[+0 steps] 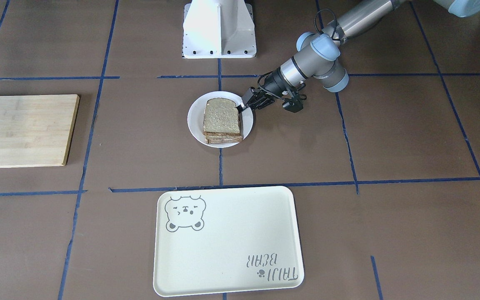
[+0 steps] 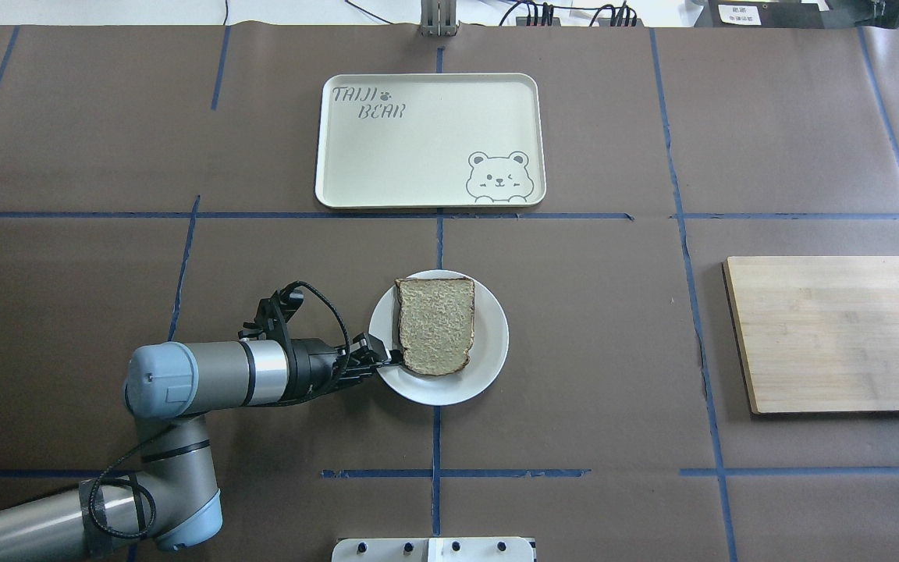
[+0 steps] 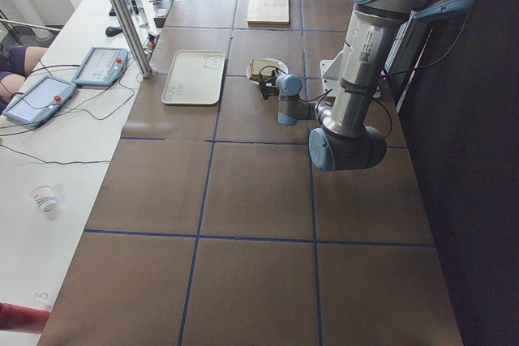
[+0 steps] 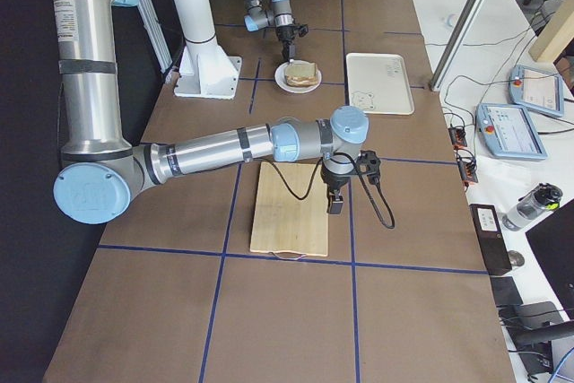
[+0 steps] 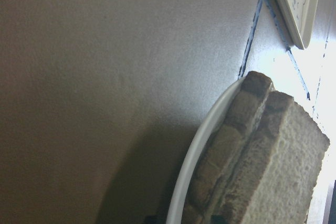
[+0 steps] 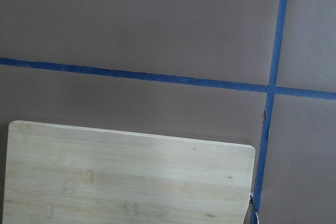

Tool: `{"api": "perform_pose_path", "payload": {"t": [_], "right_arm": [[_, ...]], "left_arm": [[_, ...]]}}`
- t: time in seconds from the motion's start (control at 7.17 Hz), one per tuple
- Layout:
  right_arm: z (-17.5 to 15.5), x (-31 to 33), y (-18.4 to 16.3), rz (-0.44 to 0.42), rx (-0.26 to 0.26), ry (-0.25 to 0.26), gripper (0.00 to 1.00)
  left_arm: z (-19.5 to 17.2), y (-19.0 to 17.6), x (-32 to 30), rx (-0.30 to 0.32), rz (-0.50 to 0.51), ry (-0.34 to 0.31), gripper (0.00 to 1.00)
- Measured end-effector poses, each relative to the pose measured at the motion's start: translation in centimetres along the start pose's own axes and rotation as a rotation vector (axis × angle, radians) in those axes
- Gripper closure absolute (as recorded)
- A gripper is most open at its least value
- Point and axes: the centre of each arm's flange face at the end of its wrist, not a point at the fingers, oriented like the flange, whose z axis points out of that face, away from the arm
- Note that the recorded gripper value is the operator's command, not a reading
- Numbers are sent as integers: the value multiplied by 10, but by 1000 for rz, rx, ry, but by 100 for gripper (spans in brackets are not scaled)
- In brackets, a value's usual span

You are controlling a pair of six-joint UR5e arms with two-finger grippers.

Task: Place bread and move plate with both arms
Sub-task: 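Move the left gripper to the plate rim nearest it and grip the rim, then carry the plate with the left gripper onto the white bear tray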

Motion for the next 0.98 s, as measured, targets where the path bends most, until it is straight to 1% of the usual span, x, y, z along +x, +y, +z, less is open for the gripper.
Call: {"api": "perform_pose_path", "payload": {"t": [0.28,0.56,0.7,0.98], "right_arm": [[0,3,2,6,1,1,0],[-2,9,5,14,3,1,0],[-2,11,6,19,3,1,0],[-2,17,10,26,3,3,0]], "left_arm": [[-2,3,6,-8,1,12,99],[-9,4,22,-14,3,49,99],[-13,0,29,-9,-10,66,99],[-22,-26,50,30,-80,102,100]]}}
